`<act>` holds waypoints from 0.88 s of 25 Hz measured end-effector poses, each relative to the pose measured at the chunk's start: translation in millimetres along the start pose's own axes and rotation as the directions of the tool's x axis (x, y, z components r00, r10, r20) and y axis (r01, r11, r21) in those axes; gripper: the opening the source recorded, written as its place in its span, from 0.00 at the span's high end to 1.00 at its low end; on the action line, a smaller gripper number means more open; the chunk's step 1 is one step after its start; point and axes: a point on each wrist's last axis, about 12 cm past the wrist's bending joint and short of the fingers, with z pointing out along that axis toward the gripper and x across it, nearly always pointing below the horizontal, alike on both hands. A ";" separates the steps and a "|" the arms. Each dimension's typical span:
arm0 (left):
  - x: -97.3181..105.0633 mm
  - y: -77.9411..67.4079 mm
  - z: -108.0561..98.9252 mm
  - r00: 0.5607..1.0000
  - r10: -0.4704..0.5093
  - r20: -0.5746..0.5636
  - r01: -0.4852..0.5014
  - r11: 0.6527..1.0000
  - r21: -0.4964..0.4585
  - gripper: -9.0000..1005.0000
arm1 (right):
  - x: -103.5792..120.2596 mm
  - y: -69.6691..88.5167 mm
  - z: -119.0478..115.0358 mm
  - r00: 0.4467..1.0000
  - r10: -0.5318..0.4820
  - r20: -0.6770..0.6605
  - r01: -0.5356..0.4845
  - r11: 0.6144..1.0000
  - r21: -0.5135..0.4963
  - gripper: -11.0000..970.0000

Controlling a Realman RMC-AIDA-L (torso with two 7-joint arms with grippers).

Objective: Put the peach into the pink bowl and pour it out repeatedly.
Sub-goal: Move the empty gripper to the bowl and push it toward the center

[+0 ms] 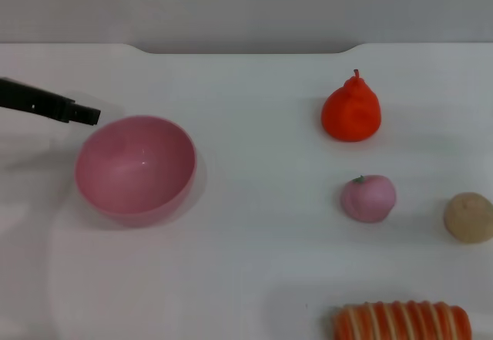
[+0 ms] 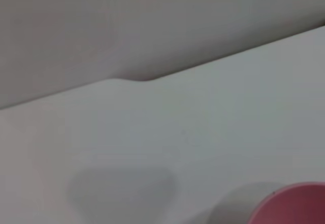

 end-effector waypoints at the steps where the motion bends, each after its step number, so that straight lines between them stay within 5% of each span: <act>1: 0.0 0.0 0.0 1.000 0.000 0.000 0.000 1.000 0.000 0.27 | -0.1 0.0 0.0 1.000 0.000 0.001 0.000 1.000 0.000 0.39; 22: 9.5 -0.5 11.5 0.994 -0.048 -0.100 0.048 0.999 0.001 0.28 | -0.4 0.1 -0.8 1.000 -0.005 0.005 0.005 1.000 0.002 0.39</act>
